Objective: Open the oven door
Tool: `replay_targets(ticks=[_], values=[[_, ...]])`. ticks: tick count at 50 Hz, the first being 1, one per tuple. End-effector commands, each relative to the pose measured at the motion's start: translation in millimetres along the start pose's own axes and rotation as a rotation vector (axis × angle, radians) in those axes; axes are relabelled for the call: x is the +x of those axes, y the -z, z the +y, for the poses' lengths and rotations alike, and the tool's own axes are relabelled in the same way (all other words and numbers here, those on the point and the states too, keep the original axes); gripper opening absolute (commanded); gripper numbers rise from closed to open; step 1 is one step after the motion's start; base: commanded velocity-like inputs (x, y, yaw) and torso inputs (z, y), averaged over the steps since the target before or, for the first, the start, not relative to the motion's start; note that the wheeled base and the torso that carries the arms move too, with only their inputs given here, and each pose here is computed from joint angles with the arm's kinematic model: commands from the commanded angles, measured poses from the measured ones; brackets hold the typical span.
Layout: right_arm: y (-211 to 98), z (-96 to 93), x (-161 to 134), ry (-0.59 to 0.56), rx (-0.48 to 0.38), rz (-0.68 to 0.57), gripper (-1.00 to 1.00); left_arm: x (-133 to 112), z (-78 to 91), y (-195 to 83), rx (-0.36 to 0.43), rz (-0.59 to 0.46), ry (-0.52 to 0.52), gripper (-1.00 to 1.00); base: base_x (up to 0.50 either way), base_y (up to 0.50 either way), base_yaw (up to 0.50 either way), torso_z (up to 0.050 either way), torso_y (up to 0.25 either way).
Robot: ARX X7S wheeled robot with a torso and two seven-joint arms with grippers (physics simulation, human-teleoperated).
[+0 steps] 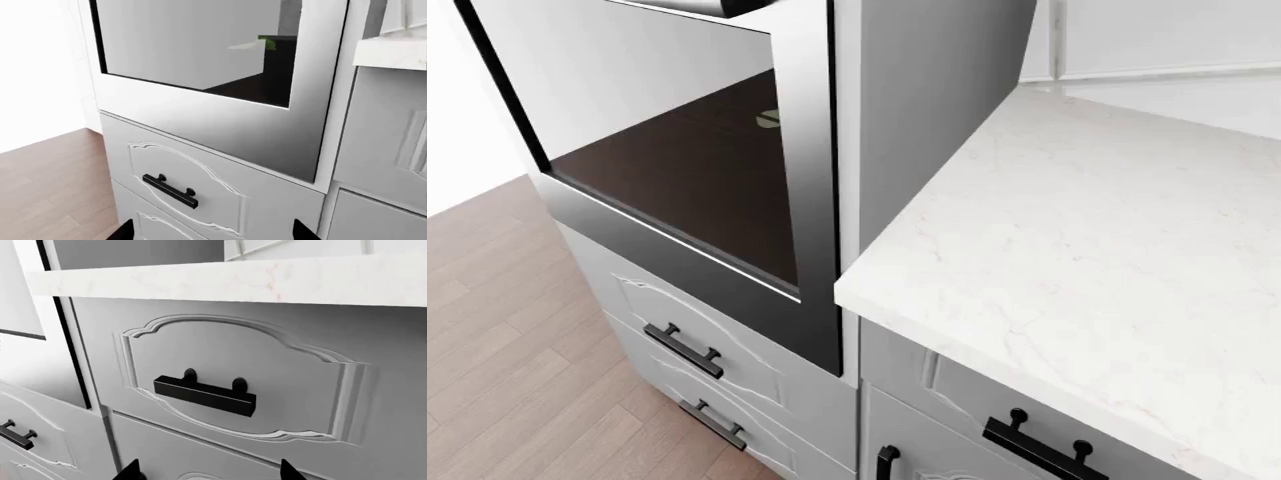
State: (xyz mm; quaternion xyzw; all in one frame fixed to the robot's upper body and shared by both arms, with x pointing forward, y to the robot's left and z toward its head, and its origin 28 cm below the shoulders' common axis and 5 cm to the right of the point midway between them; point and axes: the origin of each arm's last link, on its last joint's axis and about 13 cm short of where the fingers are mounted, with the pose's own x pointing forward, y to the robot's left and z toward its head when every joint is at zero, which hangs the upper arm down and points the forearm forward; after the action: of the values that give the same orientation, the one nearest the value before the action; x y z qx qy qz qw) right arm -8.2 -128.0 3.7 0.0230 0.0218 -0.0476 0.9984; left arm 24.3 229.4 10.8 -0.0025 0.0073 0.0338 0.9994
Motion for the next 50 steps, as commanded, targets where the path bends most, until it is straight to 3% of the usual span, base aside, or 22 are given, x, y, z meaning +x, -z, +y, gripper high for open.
replay_targets(ticks=[1, 5, 9, 18, 23, 27, 34, 42, 48, 50], values=[[-1, -0.9, 1, -0.004, 0.036, -0.001, 1.0, 67, 11.7, -76, 0.118, -0.269, -0.077, 1.0, 0.0, 0.0, 0.0, 0.0, 0.0], [-1, -1.0, 1, -0.008, 0.036, -0.001, 1.0, 109, 13.5, -116, 0.155, -0.396, -0.122, 1.0, 0.0, 0.0, 0.0, 0.0, 0.0], [-1, -1.0, 1, -0.012, 0.039, -0.005, 1.0, 135, 12.3, -148, 0.26, -0.5, -0.184, 1.0, 0.0, 0.0, 0.0, 0.0, 0.0], [-1, -1.4, 0, -0.019, 0.048, -0.014, 1.0, 164, 10.3, -181, 0.405, -0.6, -0.287, 1.0, 0.0, 0.0, 0.0, 0.0, 0.0], [-1, -1.6, -1, -0.019, 0.053, -0.018, 1.0, 176, 10.3, -197, 0.529, -0.672, -0.381, 1.0, 0.0, 0.0, 0.0, 0.0, 0.0], [-2, -1.8, -1, -0.019, 0.058, -0.019, 1.0, 183, 6.0, -202, 0.609, -0.69, -0.422, 1.0, 0.0, 0.0, 0.0, 0.0, 0.0], [-2, -1.9, -1, -0.02, 0.066, -0.019, 1.0, 199, 5.2, -214, 0.832, -0.754, -0.56, 1.0, 0.0, 0.0, 0.0, 0.0, 0.0], [-2, -2.2, -1, -0.021, 0.075, -0.022, 1.0, 209, 4.3, -209, 0.966, -0.766, -0.656, 1.0, 0.0, 0.0, 0.0, 0.0, 0.0], [-2, -2.5, -1, -0.022, 0.077, -0.023, 1.0, 216, 4.7, -209, 0.994, -0.772, -0.736, 1.0, 0.0, 0.0, 0.0, 0.0, 0.0], [-3, -2.5, -1, -0.023, 0.078, -0.023, 1.0, 218, 3.5, -212, 1.042, -0.796, -0.758, 1.0, 0.0, 0.0, 0.0, 0.0, 0.0]])
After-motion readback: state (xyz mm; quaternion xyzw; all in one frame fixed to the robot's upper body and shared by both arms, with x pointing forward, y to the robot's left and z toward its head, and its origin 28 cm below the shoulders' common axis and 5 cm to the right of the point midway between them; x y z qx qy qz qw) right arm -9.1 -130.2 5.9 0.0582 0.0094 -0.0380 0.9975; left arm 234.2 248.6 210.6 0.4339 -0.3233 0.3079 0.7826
